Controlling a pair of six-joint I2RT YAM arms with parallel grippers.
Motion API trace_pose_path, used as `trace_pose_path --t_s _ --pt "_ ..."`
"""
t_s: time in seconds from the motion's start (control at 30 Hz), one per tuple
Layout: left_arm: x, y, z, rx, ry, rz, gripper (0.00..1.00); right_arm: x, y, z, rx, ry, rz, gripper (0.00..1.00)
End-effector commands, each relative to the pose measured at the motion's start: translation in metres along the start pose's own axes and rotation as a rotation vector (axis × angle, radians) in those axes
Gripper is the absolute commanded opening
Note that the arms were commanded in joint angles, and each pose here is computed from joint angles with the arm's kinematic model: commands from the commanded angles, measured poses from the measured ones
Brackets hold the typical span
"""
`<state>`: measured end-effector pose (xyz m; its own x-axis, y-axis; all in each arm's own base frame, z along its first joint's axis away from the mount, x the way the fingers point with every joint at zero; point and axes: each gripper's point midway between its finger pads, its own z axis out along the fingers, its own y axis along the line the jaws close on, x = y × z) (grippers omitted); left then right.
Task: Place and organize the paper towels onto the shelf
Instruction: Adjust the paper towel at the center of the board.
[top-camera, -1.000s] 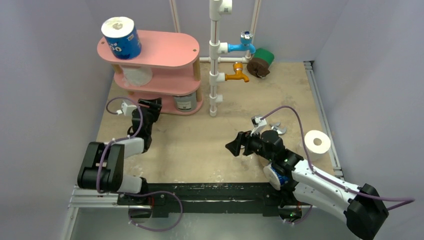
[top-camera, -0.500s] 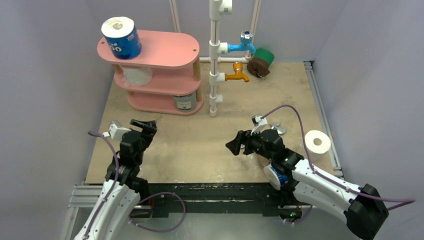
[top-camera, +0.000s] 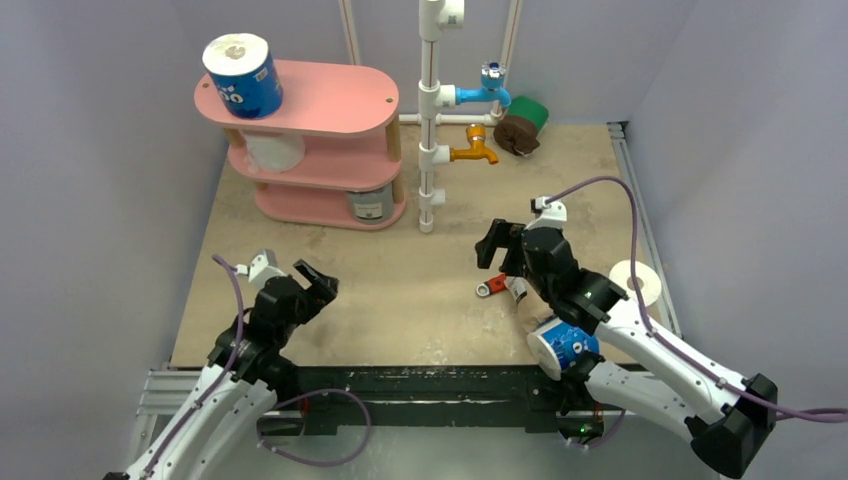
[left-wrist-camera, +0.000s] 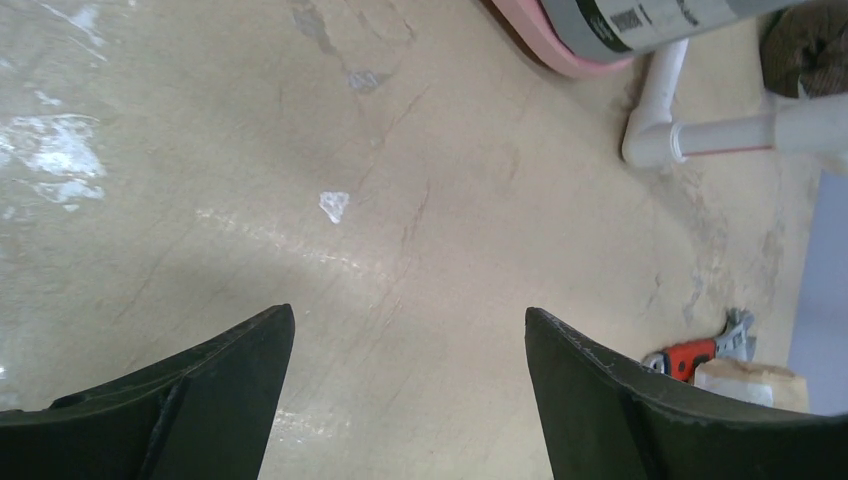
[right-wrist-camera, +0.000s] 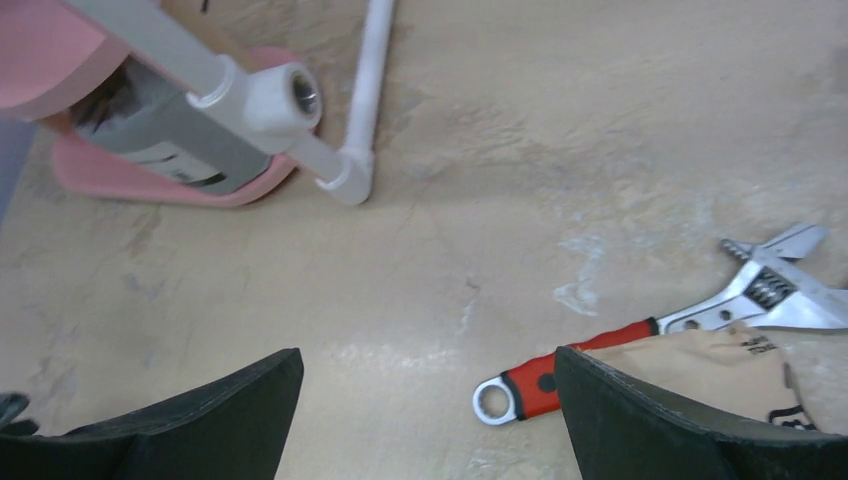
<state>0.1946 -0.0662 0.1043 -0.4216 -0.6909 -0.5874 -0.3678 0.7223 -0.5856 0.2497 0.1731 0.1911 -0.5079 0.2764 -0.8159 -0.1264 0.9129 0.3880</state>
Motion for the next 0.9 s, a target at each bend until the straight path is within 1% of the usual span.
trace_pose_path --t_s 0.0,0.2,0.27,0.4,0.5,0.6,0.63,0.8,0.87 --pt "0.011 -0.031 0.003 0.115 0.064 0.061 0.85 -0.012 -0.047 -0.006 0.292 0.006 -0.013 0.99" --pt "0.037 -0.048 0.019 0.208 0.159 0.047 0.85 0.001 -0.082 -0.009 0.440 0.062 0.052 0.99" --pt "0.045 -0.054 0.023 0.237 0.187 0.036 0.85 0.006 -0.088 -0.011 0.452 0.080 0.063 0.99" --pt "0.057 -0.062 0.029 0.274 0.236 0.017 0.85 0.004 -0.093 -0.017 0.472 0.054 0.092 0.99" --pt "0.064 -0.063 0.035 0.269 0.266 0.008 0.85 0.010 -0.108 -0.018 0.568 0.062 0.095 0.99" --pt "0.066 -0.065 0.039 0.266 0.271 -0.007 0.85 0.027 -0.123 -0.014 0.667 0.115 0.111 0.99" --pt "0.069 -0.066 0.038 0.278 0.290 -0.008 0.85 0.032 -0.126 -0.013 0.681 0.129 0.124 0.99" --pt "0.075 -0.074 0.039 0.335 0.309 -0.028 0.85 0.055 -0.131 -0.009 0.660 0.142 0.222 0.99" --pt "0.079 -0.075 0.040 0.341 0.324 -0.030 0.85 0.056 -0.128 -0.007 0.632 0.137 0.242 0.99"
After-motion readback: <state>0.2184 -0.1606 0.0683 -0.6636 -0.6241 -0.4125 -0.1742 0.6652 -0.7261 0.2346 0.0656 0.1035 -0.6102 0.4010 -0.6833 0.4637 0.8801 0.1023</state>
